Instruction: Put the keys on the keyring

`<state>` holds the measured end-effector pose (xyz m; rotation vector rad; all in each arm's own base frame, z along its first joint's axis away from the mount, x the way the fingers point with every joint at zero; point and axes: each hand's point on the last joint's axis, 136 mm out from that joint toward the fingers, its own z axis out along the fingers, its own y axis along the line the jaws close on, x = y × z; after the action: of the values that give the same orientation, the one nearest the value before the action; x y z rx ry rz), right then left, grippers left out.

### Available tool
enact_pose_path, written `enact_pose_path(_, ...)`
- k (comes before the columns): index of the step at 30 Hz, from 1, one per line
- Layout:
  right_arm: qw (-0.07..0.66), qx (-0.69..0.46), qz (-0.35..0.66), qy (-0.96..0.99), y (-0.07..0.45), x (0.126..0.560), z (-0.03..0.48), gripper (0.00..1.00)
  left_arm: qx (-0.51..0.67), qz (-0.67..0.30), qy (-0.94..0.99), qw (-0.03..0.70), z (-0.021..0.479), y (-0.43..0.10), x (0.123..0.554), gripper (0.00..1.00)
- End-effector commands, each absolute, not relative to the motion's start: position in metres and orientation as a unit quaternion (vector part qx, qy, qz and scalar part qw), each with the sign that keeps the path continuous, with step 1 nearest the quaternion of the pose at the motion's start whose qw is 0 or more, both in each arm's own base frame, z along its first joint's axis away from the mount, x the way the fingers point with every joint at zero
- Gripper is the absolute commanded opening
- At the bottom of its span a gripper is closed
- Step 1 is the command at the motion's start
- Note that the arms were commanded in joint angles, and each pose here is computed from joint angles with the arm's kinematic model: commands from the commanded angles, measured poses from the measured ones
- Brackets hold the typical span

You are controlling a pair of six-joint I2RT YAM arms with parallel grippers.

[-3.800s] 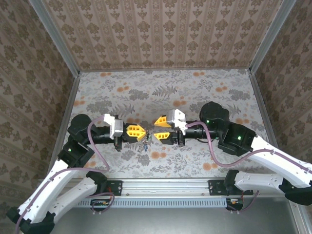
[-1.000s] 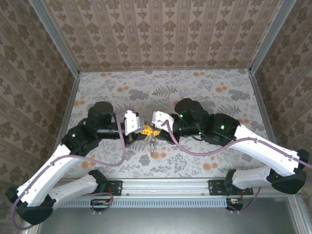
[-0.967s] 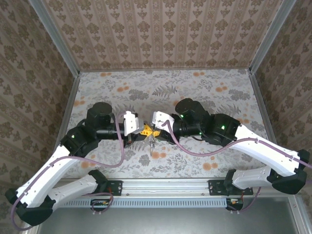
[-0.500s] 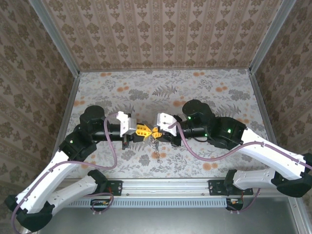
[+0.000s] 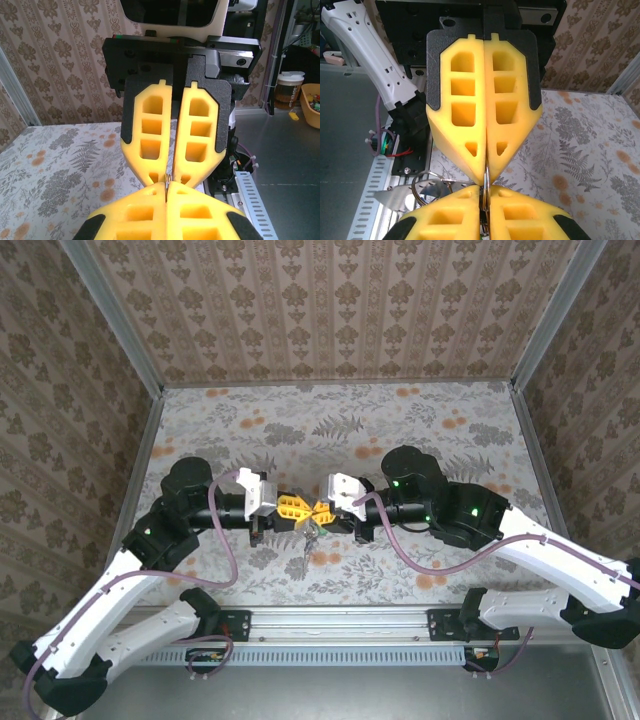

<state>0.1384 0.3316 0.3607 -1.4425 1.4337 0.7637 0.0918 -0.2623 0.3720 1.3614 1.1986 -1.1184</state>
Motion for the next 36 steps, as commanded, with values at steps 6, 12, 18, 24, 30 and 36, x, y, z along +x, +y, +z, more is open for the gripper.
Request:
enact_pose_path(6, 0.448, -0.607, 0.342, 0.561, 0.336, 0.122, 0.355, 0.12, 0.545, -0.461, 0.471, 0.519, 0.39, -0.262, 0.098, 0.0)
enact_pose_path(12, 0.454, -0.605, 0.343, 0.557, 0.334, 0.121, 0.356, 0.16, 0.54, -0.463, 0.47, 0.522, 0.391, -0.261, 0.1, 0.0)
enact_pose_path(18, 0.456, -0.604, 0.344, 0.556, 0.333, 0.121, 0.356, 0.16, 0.537, -0.468, 0.466, 0.525, 0.394, -0.261, 0.101, 0.0)
enact_pose_path(24, 0.459, -0.603, 0.347, 0.553, 0.331, 0.118, 0.358, 0.14, 0.535, -0.469, 0.466, 0.527, 0.395, -0.26, 0.101, 0.0)
enact_pose_path(30, 0.463, -0.604, 0.356, 0.542, 0.33, 0.113, 0.361, 0.14, 0.532, -0.472, 0.46, 0.531, 0.397, -0.258, 0.1, 0.0)
enact_pose_path(36, 0.466, -0.604, 0.367, 0.532, 0.329, 0.109, 0.363, 0.22, 0.527, -0.487, 0.443, 0.537, 0.406, -0.256, 0.096, 0.0)
